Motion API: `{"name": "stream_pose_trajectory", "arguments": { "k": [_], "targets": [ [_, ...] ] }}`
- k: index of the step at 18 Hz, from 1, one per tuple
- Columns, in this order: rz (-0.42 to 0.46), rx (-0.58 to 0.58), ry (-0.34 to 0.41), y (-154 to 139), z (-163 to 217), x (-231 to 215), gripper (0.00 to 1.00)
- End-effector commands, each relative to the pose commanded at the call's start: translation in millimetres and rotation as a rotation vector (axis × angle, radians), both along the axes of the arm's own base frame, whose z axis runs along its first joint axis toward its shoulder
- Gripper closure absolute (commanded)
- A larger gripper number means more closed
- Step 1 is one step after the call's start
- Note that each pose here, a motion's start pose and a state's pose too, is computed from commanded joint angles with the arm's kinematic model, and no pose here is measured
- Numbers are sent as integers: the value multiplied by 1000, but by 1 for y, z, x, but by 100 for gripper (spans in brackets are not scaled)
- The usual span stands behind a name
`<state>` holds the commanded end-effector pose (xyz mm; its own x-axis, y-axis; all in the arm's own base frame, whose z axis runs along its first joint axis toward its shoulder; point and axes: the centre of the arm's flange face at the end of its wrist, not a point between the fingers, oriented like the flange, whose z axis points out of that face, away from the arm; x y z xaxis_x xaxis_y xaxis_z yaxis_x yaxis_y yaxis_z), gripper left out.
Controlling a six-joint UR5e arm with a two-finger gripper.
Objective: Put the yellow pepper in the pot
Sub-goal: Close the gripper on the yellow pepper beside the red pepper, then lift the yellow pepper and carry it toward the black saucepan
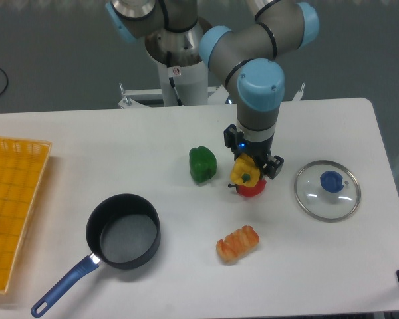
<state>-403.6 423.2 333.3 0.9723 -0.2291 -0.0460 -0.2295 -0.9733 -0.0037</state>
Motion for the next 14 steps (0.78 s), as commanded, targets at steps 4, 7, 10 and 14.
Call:
{"name": "stream_pose_trajectory", "arguments": {
  "k": [4, 7, 10, 14],
  "targets": [
    [22, -3, 11, 20, 3, 18, 40],
    [31, 3, 23, 34, 10, 31, 40],
    [67, 20, 38, 53, 21, 44, 40],
    [102, 14, 59, 77, 22, 62, 40]
  ]
}}
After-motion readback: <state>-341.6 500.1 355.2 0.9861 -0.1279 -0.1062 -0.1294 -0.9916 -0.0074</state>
